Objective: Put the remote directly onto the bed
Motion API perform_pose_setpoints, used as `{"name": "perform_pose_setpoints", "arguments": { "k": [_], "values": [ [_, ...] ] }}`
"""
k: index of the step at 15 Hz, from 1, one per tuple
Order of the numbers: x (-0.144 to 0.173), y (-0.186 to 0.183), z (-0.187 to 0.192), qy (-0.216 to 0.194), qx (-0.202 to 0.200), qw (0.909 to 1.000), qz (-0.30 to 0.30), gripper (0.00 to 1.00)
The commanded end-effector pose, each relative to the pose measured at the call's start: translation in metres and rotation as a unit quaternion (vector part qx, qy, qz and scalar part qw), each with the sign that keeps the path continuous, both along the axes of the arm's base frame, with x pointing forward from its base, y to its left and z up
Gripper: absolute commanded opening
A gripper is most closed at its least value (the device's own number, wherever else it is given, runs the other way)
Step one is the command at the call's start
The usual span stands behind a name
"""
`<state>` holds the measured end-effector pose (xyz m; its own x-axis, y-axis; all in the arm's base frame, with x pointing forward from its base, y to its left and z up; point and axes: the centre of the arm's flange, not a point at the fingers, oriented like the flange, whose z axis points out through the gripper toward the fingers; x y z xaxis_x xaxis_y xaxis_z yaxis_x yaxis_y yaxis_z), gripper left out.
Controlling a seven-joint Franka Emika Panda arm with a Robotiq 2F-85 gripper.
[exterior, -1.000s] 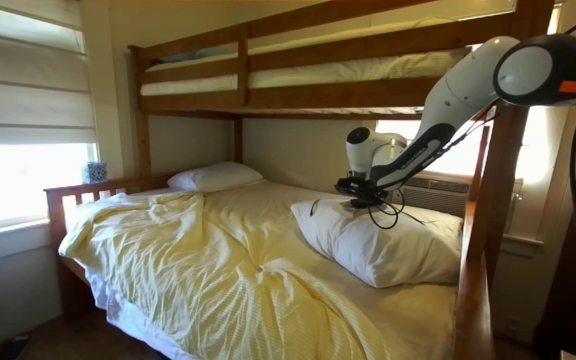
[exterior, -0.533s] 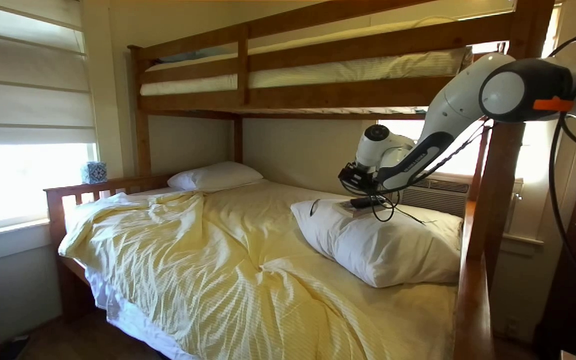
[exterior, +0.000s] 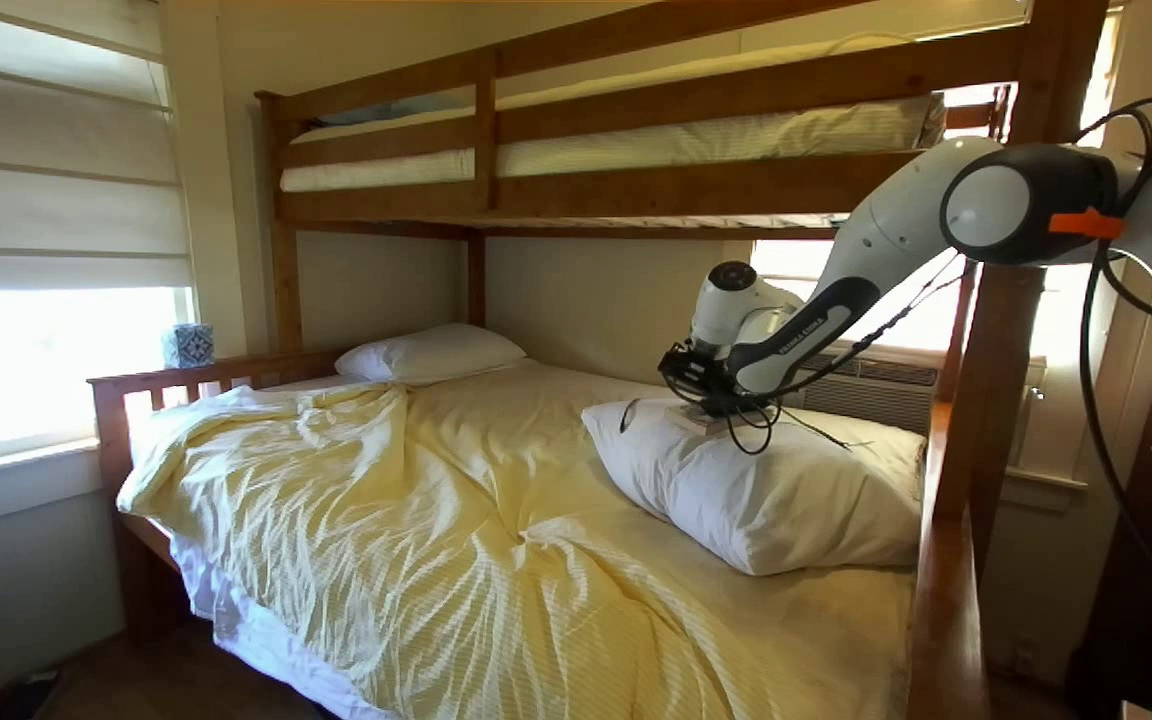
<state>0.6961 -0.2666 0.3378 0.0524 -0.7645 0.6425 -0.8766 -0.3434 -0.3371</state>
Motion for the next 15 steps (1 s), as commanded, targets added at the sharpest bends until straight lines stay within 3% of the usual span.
{"name": "perform_pose_setpoints", "arguments": {
  "k": [1, 4, 9, 15],
  "values": [
    [0.015, 0.022, 0.026, 0.016, 0.006, 0.9993, -0.034, 1.0],
    [0.02, 0.031, 0.036, 0.034, 0.007, 0.9974, -0.063, 1.0],
    [0.029, 0.029, 0.021, 0.046, 0.028, 0.994, -0.095, 1.0],
    [0.028, -0.006, -0.016, 0.039, 0.046, 0.9887, -0.137, 1.0]
  ]
}}
